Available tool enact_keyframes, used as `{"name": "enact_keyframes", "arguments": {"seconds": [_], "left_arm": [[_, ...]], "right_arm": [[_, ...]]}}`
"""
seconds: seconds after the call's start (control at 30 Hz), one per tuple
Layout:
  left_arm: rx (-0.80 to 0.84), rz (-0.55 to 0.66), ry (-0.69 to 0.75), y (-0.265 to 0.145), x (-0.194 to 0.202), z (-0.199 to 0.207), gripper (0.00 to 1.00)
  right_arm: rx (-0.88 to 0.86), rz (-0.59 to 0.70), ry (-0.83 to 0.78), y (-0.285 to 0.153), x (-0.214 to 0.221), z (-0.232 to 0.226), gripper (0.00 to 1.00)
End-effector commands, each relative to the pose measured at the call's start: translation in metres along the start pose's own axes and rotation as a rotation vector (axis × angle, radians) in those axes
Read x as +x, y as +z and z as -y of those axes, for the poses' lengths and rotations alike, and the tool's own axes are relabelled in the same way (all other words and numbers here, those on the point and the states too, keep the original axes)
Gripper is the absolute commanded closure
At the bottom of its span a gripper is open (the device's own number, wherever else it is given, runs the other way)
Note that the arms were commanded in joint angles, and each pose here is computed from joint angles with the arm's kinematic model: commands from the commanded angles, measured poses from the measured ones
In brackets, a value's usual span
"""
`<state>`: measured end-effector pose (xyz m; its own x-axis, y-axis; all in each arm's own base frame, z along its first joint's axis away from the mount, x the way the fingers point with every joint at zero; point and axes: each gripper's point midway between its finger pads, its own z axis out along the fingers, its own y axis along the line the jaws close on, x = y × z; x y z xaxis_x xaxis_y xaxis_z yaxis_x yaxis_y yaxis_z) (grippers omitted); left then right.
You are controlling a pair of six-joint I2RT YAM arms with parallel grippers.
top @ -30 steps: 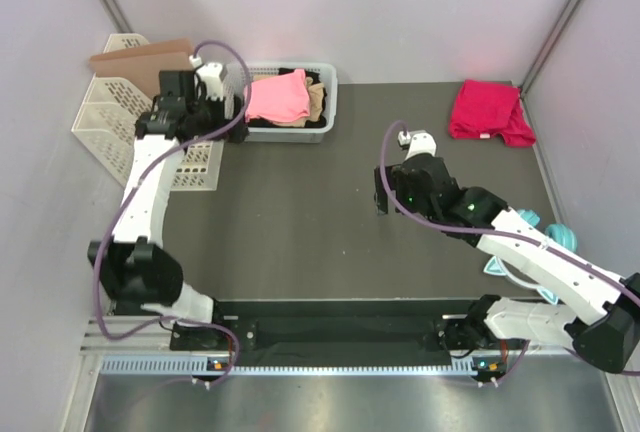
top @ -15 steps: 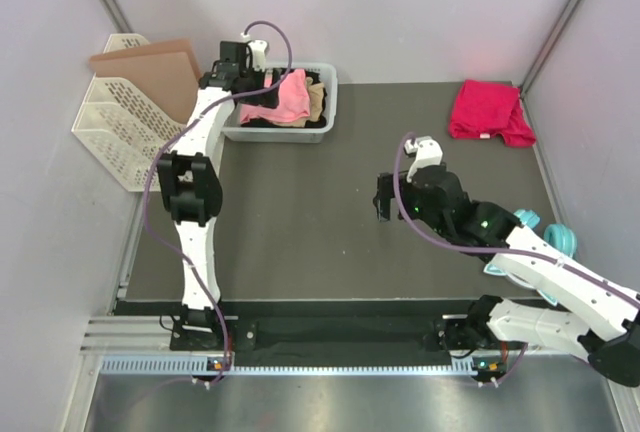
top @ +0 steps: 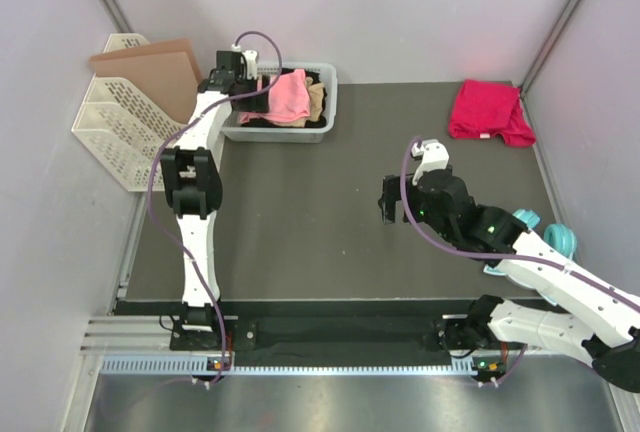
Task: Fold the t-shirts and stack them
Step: Grab crumpled tshirt from bin with the left arm, then move the tshirt to the center of the board
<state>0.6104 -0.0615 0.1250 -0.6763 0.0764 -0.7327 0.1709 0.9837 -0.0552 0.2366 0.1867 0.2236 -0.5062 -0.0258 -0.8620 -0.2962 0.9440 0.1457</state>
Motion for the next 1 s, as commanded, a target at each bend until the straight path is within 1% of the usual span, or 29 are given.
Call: {"name": "enact_keyframes", "arguments": {"seconds": [0.0,0.07,0.1,0.17,0.2,0.23,0.33,0.37,0.43,0.47,0.53,0.57,0.63,0.67,0.7,0.73,0.77,0.8,0.83,0.87,0.93,0.97], "left_arm": [[0.076,0.009,-0.011,-0.001,0.003,0.015,0.28],[0.087,-0.008,-0.015,-0.001,0.009,0.017,0.39],[0.097,-0.014,-0.021,-0.001,0.011,0.019,0.54],[0.108,-0.03,-0.022,-0.002,0.016,0.021,0.72],[0.115,-0.032,-0.024,-0.005,0.016,0.023,0.97],[0.112,-0.029,-0.027,-0.007,0.014,0.022,1.0],[0.124,0.022,-0.021,-0.028,-0.003,0.026,1.0],[0.136,0.063,-0.014,-0.045,-0.02,0.031,1.0],[0.17,0.114,0.002,-0.07,-0.039,0.04,1.0],[0.181,0.175,0.021,-0.098,-0.061,0.048,1.0],[0.202,0.242,0.062,-0.133,-0.081,0.061,1.0],[0.219,0.312,0.095,-0.17,-0.1,0.075,1.0],[0.242,0.373,0.142,-0.206,-0.112,0.092,1.0],[0.26,0.424,0.182,-0.238,-0.12,0.109,1.0],[0.276,0.445,0.206,-0.254,-0.121,0.119,1.0],[0.292,0.44,0.223,-0.265,-0.116,0.128,1.0],[0.329,0.46,0.261,-0.288,-0.113,0.147,1.0],[0.355,0.457,0.277,-0.298,-0.108,0.158,1.0],[0.375,0.431,0.289,-0.305,-0.098,0.166,1.0],[0.409,0.438,0.316,-0.322,-0.09,0.18,1.0],[0.459,0.427,0.337,-0.339,-0.076,0.193,1.0],[0.484,0.417,0.353,-0.352,-0.062,0.201,1.0]], "right_arm": [[-0.011,0.033,0.014,-0.006,-0.01,-0.004,0.0],[-0.017,0.04,0.024,-0.007,-0.011,-0.005,0.0],[-0.019,0.042,0.028,-0.008,-0.011,-0.005,0.0],[-0.024,0.043,0.034,-0.009,-0.011,-0.005,0.0],[-0.022,0.042,0.037,-0.01,-0.011,-0.005,0.0],[-0.023,0.045,0.038,-0.011,-0.012,-0.005,0.0],[-0.029,0.044,0.038,-0.011,-0.012,-0.005,0.0],[-0.037,0.042,0.037,-0.012,-0.011,-0.007,0.0],[-0.045,0.041,0.035,-0.011,-0.01,-0.008,0.0],[-0.047,0.038,0.035,-0.011,-0.009,-0.008,0.0],[-0.054,0.035,0.032,-0.009,-0.007,-0.009,0.0],[-0.061,0.029,0.03,-0.009,-0.004,-0.011,0.01],[-0.066,0.032,0.033,-0.008,-0.004,-0.011,0.01],[-0.062,0.03,0.032,-0.007,-0.002,-0.01,0.02],[-0.063,0.036,0.035,-0.009,-0.003,-0.01,0.02],[-0.062,0.038,0.033,-0.009,-0.002,-0.009,0.02],[-0.055,0.046,0.037,-0.01,-0.003,-0.007,0.02],[-0.055,0.057,0.042,-0.013,-0.005,-0.006,0.02],[-0.045,0.068,0.046,-0.015,-0.007,-0.003,0.02],[-0.041,0.081,0.049,-0.017,-0.011,-0.002,0.02],[-0.023,0.108,0.062,-0.025,-0.016,0.005,0.02],[0.004,0.127,0.068,-0.029,-0.021,0.011,0.03]]}}
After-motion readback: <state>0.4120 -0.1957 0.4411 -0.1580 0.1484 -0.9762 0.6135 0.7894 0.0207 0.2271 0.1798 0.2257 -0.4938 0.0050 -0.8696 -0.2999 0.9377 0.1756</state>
